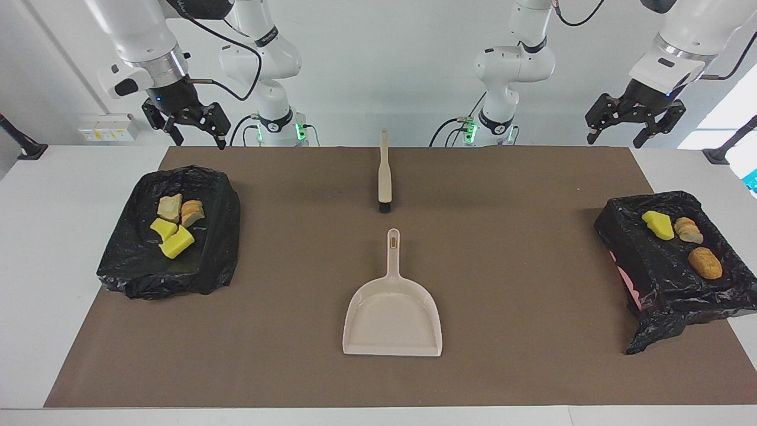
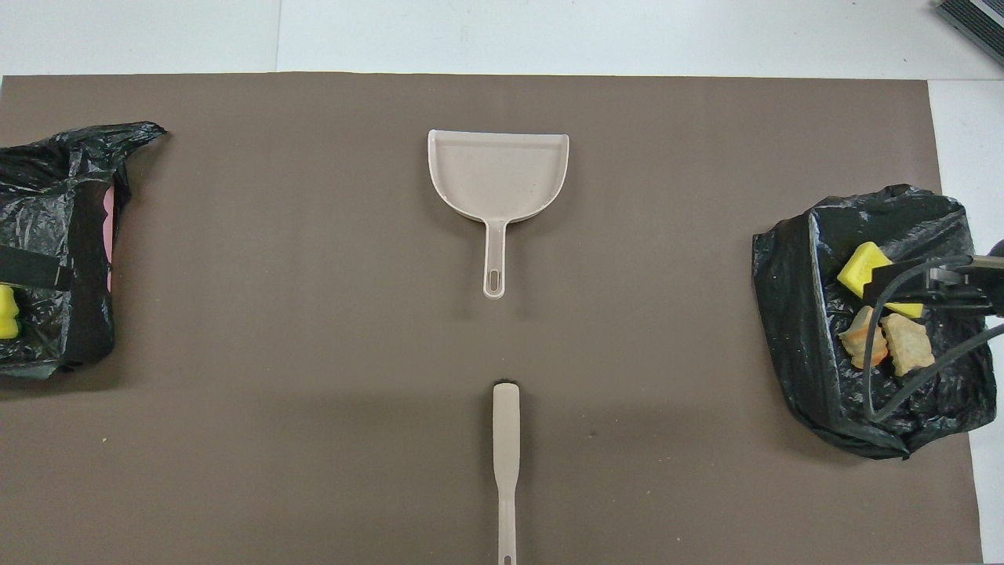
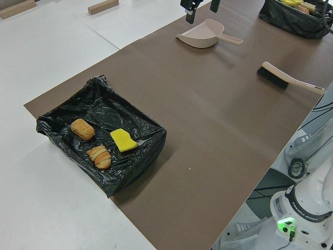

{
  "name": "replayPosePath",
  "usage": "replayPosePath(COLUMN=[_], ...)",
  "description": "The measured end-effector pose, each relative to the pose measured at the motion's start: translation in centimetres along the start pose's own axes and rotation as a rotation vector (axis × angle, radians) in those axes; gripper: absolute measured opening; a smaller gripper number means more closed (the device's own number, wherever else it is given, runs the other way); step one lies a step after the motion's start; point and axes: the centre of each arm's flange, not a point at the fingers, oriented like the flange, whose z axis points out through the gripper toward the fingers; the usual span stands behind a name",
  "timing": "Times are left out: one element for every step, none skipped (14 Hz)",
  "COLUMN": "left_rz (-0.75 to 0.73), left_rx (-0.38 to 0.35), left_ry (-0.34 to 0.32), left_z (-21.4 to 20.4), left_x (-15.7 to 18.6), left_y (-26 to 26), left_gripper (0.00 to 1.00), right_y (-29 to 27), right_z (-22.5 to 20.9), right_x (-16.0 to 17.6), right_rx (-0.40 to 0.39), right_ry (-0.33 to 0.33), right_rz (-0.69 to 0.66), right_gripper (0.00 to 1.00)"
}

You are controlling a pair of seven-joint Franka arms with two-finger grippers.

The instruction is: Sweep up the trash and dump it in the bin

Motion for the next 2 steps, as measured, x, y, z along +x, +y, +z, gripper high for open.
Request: replayPosePath(left_rz=[-0.001, -0.004], left_rx=[0.0, 0.0], left_ry=[-0.001, -0.001], left_z=[0.03, 0.05], left_x=[-0.01, -0.03], left_y=[-0.04, -0.2], left_gripper=[1.0, 1.0], right_y=[0.0, 0.0], right_z=[0.0, 0.0], right_x=[0.0, 0.0], right_rx=[0.0, 0.0], right_ry=[0.0, 0.0], right_rz=[0.0, 0.0], right_gripper=[1.0, 1.0])
